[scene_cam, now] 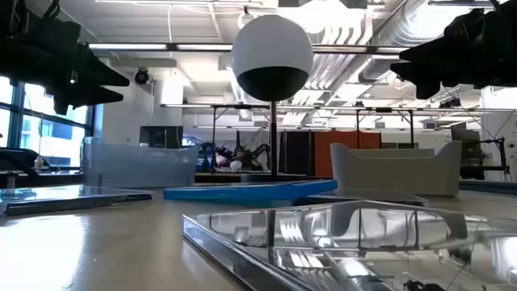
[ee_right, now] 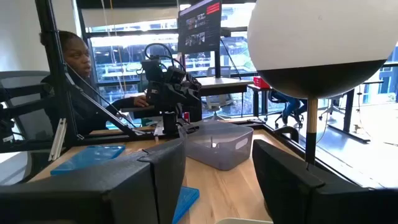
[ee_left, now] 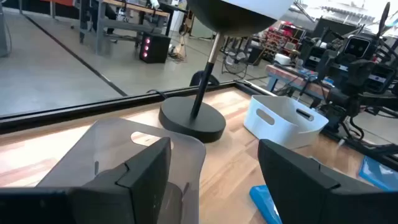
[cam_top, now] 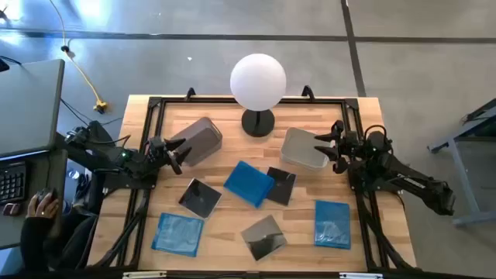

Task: Pick & place jewel cases by type

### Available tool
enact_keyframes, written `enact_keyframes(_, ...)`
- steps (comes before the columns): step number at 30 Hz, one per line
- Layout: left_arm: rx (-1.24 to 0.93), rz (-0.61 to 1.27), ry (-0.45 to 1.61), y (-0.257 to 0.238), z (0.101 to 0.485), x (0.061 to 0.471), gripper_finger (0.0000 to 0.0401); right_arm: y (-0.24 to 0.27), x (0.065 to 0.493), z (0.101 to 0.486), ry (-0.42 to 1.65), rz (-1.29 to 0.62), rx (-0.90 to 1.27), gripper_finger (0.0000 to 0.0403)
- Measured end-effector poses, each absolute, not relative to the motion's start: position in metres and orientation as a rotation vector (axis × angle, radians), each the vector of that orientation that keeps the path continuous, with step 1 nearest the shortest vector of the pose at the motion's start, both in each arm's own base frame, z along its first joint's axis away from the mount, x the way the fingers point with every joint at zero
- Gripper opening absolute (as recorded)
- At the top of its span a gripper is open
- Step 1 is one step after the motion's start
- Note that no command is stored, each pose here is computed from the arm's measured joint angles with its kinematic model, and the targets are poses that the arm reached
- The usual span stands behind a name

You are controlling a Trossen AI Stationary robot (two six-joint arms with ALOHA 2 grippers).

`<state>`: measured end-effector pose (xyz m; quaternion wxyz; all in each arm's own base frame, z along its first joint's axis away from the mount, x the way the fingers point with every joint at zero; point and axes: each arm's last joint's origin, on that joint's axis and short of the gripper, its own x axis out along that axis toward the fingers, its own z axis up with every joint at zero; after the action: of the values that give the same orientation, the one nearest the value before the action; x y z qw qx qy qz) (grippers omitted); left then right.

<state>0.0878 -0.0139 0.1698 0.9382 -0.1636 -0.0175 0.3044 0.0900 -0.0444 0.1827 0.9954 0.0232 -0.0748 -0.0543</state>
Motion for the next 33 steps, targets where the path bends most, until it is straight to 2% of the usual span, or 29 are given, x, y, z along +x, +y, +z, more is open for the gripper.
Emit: enact_keyframes(33,-0.334,0.622,-0.036,-0.0139,0.1699,0.0878,0.0241,-0.0444,0.0900,0.1827,-0.150,-0.109,0.046,0.0181)
